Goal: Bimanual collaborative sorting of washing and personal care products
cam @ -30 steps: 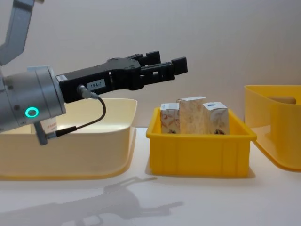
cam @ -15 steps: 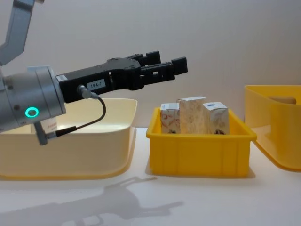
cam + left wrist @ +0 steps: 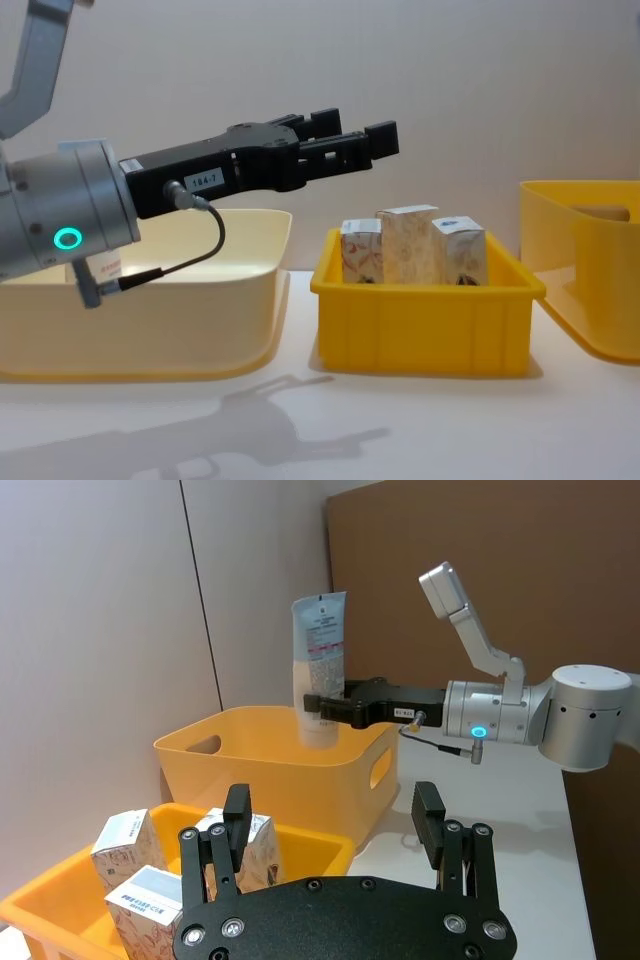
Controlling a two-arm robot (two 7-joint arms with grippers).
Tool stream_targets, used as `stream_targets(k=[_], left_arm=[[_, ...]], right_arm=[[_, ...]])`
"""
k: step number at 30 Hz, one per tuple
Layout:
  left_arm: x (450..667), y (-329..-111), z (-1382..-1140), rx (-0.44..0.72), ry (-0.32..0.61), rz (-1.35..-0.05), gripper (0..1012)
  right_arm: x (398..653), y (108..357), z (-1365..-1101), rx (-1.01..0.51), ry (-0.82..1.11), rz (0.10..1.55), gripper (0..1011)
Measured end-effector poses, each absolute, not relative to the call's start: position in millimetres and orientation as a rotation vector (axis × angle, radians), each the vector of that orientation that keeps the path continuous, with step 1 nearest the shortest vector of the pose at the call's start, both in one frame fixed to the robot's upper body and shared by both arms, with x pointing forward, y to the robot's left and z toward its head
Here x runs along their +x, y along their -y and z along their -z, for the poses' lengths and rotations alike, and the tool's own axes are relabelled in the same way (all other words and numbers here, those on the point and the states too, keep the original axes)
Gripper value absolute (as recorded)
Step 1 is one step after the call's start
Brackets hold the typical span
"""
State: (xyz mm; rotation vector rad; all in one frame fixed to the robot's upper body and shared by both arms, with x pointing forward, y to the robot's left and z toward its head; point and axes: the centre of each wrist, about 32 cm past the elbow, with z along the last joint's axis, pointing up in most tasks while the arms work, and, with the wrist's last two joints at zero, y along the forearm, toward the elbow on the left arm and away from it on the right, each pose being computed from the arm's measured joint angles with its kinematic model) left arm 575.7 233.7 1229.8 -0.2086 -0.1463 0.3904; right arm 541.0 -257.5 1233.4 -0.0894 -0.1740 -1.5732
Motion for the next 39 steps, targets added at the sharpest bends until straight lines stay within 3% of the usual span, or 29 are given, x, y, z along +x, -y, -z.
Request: stream_targets(k=[7, 16, 25, 39], left_arm=[[575.7, -233.7, -1229.8, -0.209, 0.146, -0.390, 1000], [575.7, -233.7, -1229.8, -0.209, 0.146, -0.391, 1000], [575.7, -233.7, -1229.7, -0.209, 0.146, -0.390, 1001], [575.7, -233.7, -1229.8, -0.209, 0.146, -0.391, 1000]], right_arm=[[542.2, 254.0, -1232.8, -0.110, 0.159, 1.585, 490], [543.1, 251.6, -1232.6, -0.124, 0.149, 1.594, 777], [543.5, 250.3, -1232.2, -0.131, 0.144, 1.598, 998], [543.8, 249.6, -1232.1, -0.136, 0.142, 1.599, 1001]])
